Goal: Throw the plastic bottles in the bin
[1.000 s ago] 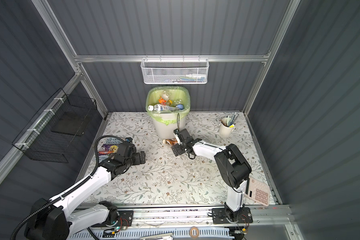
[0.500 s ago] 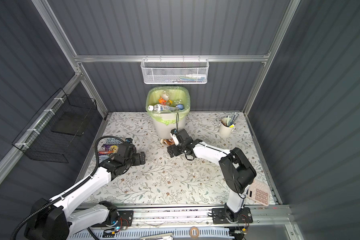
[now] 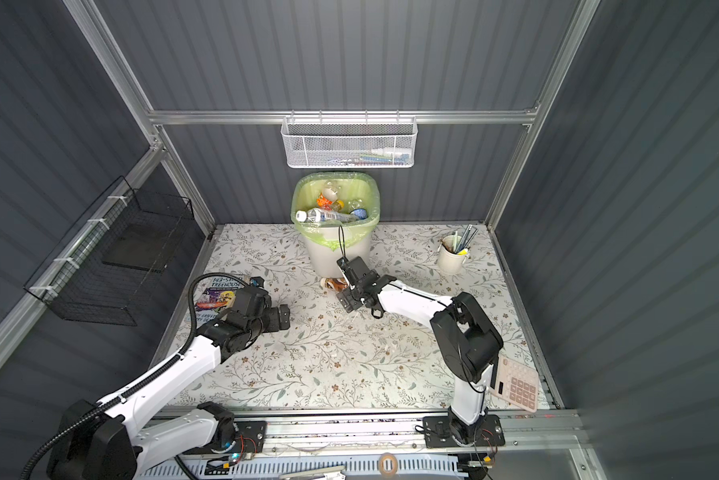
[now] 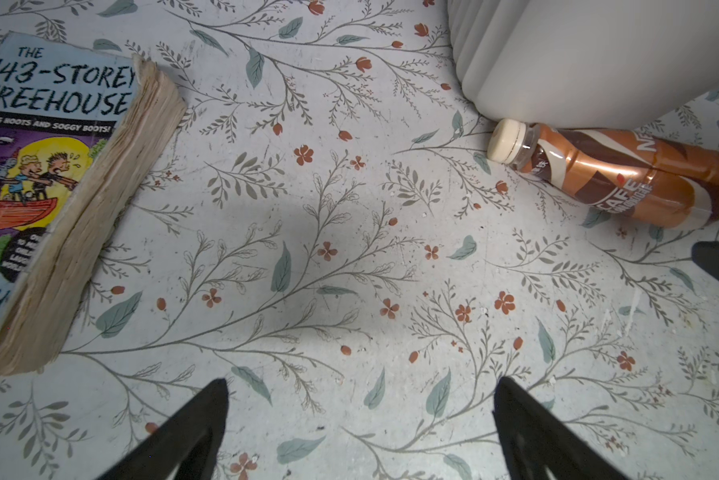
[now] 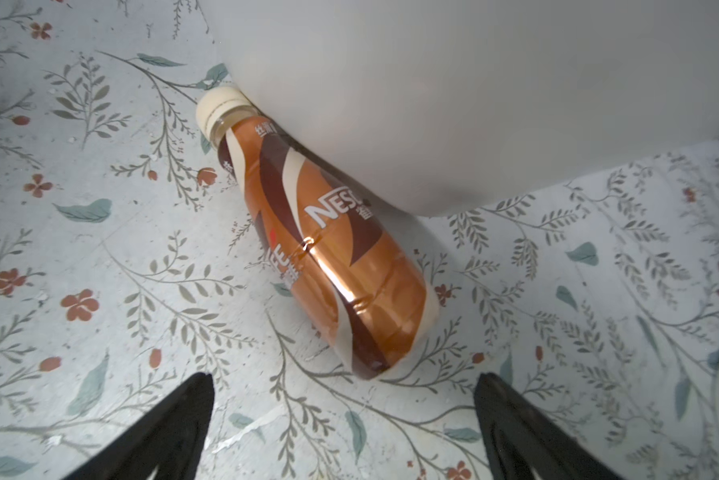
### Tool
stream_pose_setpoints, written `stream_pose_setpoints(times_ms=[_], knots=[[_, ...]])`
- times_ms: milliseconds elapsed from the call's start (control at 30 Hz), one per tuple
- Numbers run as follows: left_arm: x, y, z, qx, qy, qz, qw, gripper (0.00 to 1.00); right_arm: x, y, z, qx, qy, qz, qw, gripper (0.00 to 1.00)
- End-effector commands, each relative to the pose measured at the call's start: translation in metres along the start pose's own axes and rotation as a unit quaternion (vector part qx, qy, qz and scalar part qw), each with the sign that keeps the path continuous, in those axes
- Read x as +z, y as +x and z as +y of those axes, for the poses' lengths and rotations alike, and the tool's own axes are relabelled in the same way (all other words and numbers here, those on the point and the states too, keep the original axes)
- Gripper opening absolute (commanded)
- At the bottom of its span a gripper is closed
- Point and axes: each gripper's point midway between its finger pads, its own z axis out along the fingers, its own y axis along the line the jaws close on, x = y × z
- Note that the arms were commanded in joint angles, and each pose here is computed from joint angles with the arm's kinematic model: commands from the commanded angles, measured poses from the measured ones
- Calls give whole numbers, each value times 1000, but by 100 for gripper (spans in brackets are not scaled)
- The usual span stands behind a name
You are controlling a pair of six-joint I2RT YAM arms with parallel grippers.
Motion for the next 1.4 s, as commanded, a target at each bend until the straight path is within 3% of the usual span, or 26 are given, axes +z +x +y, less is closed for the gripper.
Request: stream_pose_setpoints(times_ms=[0,633,800,1067,1233,1367], knots=[[0,3,2,-10,4,0,1000,100,5,1,-2,-63,31,13,997,99],[2,3,1,-7,2,4,1000,100,47,-3,19,-197,22,63,978,91],[2,3,1,-5,1,4,1000,100,58,11,24,-218,8,101,971,84],[-1,4,4,-8,-2,1,1000,100,61,29,33,-225,-23,144,963,73],[-3,4,5,-10,-3,0,1000,100,45,41,37,-206,-33,151,966,58],[-3,4,5,-12,-3,-1,1000,100,24,58,39,-163,-41,167,971,57]])
